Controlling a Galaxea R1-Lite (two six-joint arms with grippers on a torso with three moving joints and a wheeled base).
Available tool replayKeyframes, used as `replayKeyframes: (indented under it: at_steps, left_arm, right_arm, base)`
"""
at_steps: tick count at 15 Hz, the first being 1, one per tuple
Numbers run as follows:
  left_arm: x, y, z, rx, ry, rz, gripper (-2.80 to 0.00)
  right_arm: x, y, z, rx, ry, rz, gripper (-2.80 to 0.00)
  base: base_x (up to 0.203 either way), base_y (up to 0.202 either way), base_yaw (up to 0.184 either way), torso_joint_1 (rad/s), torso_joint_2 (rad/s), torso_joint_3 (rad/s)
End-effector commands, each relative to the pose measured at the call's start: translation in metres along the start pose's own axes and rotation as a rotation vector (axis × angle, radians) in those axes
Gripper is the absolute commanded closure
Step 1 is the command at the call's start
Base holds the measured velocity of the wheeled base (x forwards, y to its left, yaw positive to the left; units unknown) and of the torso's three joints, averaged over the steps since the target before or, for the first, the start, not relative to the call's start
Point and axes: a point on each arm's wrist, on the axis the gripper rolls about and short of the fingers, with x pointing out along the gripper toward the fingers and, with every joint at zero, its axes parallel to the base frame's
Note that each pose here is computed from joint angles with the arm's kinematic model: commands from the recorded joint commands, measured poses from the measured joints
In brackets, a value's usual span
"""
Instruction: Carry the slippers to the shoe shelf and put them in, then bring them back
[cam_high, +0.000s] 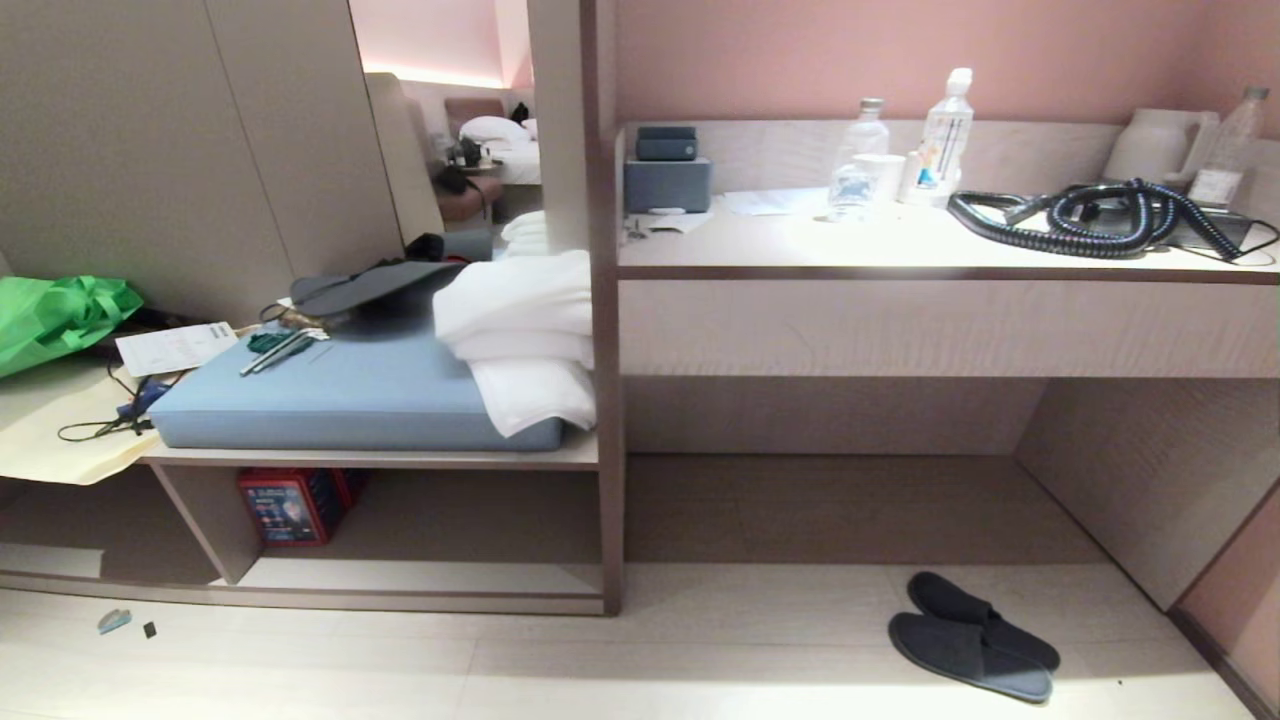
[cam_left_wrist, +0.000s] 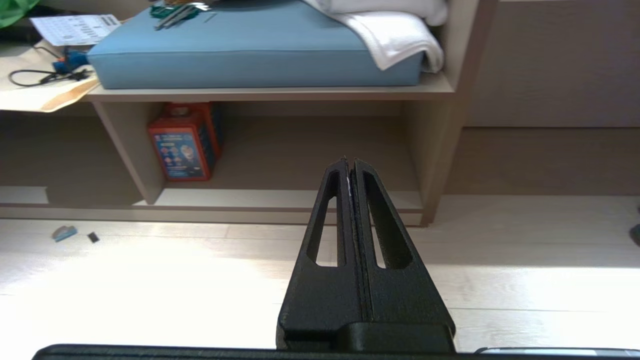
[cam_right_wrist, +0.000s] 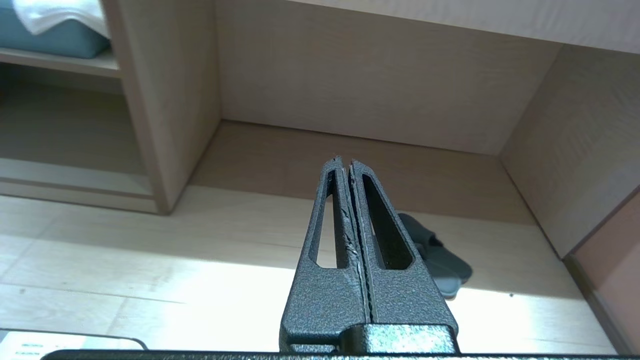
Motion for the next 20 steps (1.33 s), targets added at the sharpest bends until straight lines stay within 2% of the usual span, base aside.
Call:
replayKeyframes:
  at_steps: [1, 20]
  left_arm:
    - [0.0000, 0.0000, 0.0000, 0.000, 0.000, 0.000, 0.00]
    - [0.0000, 0.0000, 0.0000, 0.000, 0.000, 0.000, 0.00]
  right_arm:
    - [0.0001, 0.0000, 0.0001, -0.001, 0.001, 0.000, 0.00]
    - [0.0001, 0.0000, 0.0001, 0.000, 0.001, 0.000, 0.00]
  base:
    - [0.000, 0.196, -0.004, 0.005, 0.00, 0.004]
    - [0.000, 0.195, -0.002, 0.003, 0.00, 0.002]
